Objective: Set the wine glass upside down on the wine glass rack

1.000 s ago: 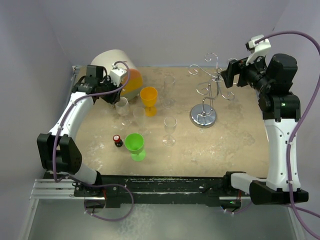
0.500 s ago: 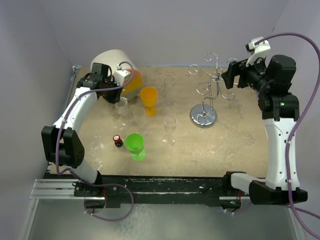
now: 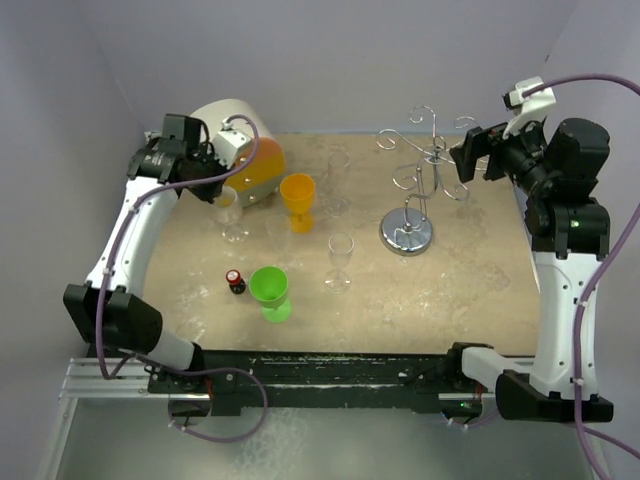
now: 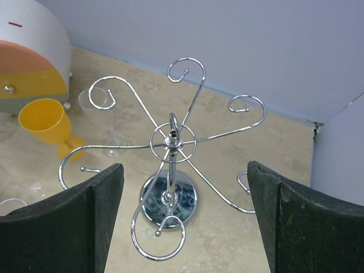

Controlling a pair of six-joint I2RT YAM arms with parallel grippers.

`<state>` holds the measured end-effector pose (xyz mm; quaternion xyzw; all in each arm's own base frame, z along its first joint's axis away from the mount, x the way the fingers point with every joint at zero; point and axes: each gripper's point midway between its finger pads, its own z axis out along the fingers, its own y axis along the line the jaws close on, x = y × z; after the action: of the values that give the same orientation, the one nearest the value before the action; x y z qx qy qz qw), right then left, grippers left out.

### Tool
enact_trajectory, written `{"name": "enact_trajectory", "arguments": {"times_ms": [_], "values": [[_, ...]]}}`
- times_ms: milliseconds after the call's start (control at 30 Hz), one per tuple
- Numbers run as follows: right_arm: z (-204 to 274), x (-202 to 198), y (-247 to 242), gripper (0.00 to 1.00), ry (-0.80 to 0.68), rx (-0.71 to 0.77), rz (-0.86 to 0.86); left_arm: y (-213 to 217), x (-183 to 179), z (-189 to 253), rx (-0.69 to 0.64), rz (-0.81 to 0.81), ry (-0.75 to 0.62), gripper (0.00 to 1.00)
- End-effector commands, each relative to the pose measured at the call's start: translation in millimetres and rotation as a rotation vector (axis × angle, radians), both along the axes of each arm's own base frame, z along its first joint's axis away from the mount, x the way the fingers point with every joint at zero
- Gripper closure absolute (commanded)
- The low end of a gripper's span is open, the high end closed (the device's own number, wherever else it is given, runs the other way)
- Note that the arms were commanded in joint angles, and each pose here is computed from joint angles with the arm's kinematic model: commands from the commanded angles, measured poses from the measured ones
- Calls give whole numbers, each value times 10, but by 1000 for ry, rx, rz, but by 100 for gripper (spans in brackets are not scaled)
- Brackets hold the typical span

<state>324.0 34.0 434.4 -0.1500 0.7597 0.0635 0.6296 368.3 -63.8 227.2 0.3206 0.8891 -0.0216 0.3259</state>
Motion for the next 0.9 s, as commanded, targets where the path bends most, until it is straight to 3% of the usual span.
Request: {"name": "enact_trajectory", "arguments": {"times_ms": [0, 200, 467, 867], "values": [[252, -138, 12, 9, -80, -11, 32, 87, -226, 828, 24, -16, -187, 100], [346, -212, 168, 10, -100, 20, 138, 94, -501, 1575, -27, -8, -350, 100], [571, -142, 511, 17, -135, 160, 324, -357, -688, 2567, -305, -150, -607, 100], [762, 157, 1168, 27, -112, 352, 522, -911, -479, 3432, -688, -299, -728, 100]]}}
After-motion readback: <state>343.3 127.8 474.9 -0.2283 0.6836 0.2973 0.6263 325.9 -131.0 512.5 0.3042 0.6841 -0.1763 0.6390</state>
